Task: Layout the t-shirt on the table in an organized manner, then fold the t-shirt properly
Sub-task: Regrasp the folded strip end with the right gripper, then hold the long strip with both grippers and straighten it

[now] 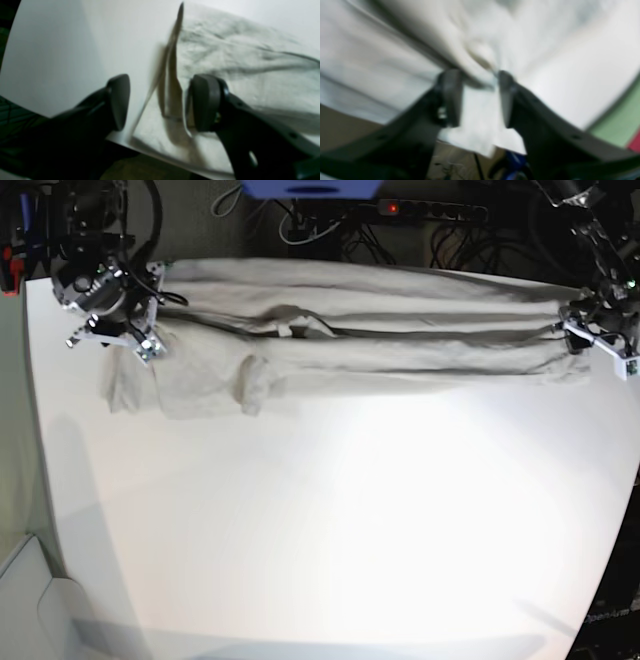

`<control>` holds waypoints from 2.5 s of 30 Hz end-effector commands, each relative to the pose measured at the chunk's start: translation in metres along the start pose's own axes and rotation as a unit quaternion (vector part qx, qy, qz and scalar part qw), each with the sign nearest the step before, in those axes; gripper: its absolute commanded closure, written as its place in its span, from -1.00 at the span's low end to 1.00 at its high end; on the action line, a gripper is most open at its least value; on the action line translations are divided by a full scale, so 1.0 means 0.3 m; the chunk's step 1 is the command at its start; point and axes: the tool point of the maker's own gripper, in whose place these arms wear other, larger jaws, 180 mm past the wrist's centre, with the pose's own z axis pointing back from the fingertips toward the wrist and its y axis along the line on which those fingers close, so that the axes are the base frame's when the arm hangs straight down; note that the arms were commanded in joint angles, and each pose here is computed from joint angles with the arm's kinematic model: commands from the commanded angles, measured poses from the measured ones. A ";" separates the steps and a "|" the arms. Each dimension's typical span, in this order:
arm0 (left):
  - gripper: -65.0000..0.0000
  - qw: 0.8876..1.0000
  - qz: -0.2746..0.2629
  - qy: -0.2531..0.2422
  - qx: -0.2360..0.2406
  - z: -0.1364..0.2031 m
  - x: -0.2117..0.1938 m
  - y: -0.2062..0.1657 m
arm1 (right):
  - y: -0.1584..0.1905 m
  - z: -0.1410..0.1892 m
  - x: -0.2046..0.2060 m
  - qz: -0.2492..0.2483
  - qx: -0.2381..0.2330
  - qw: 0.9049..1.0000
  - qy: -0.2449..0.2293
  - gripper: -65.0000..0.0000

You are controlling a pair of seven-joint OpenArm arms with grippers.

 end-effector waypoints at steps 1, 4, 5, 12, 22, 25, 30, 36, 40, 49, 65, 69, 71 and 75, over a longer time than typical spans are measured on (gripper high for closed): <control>-0.18 1.000 0.000 -0.020 0.001 0.006 0.042 0.003 | -0.044 0.039 0.049 0.002 -0.023 0.999 -0.029 0.00; -0.18 1.000 0.002 -0.026 -0.002 0.002 0.060 -0.008 | -0.109 0.094 0.064 -0.011 -0.058 0.998 -0.038 -0.11; -0.18 1.000 0.002 -0.026 -0.002 0.002 0.060 -0.008 | -0.124 0.100 0.069 -0.015 -0.065 0.997 -0.038 -0.11; -0.18 1.000 0.003 -0.027 -0.002 0.002 0.063 -0.011 | -0.236 0.105 0.227 -0.045 -0.090 0.993 -0.053 -0.11; -0.18 1.000 0.009 -0.026 -0.005 -0.001 0.055 -0.022 | -0.209 -0.038 0.409 -0.065 -0.019 0.996 -0.050 -0.11; -0.18 1.000 0.009 -0.024 -0.006 -0.003 0.047 -0.030 | -0.200 -0.082 0.414 -0.070 0.000 0.997 -0.038 -0.11; -0.18 1.000 0.011 -0.025 -0.008 -0.004 0.049 -0.034 | -0.171 -0.147 0.428 -0.074 0.028 0.996 -0.047 -0.10; -0.18 1.000 0.011 -0.025 -0.007 -0.004 0.051 -0.033 | -0.135 -0.192 0.421 -0.077 0.050 0.995 -0.049 0.12; -0.18 0.999 0.012 -0.030 -0.007 -0.007 0.066 -0.036 | -0.133 -0.193 0.424 -0.077 0.051 0.994 -0.051 0.81; -0.18 0.999 0.011 -0.030 -0.008 -0.007 0.066 -0.037 | -0.251 -0.057 0.508 -0.071 -0.015 0.992 -0.101 1.00; -0.18 0.999 0.011 -0.031 -0.007 -0.007 0.070 -0.036 | -0.041 0.081 0.186 -0.057 -0.028 0.998 -0.020 1.00; -0.18 0.999 0.010 -0.031 -0.007 -0.007 0.071 -0.034 | 0.023 0.071 0.160 -0.058 -0.008 0.998 -0.029 1.00; -0.18 0.999 0.008 -0.032 -0.006 -0.005 0.075 -0.030 | 0.023 0.069 0.152 -0.058 -0.008 0.998 -0.030 1.00; -0.18 1.000 0.006 -0.030 -0.005 -0.004 0.070 -0.025 | -0.027 0.072 0.097 -0.084 -0.025 0.996 -0.015 1.00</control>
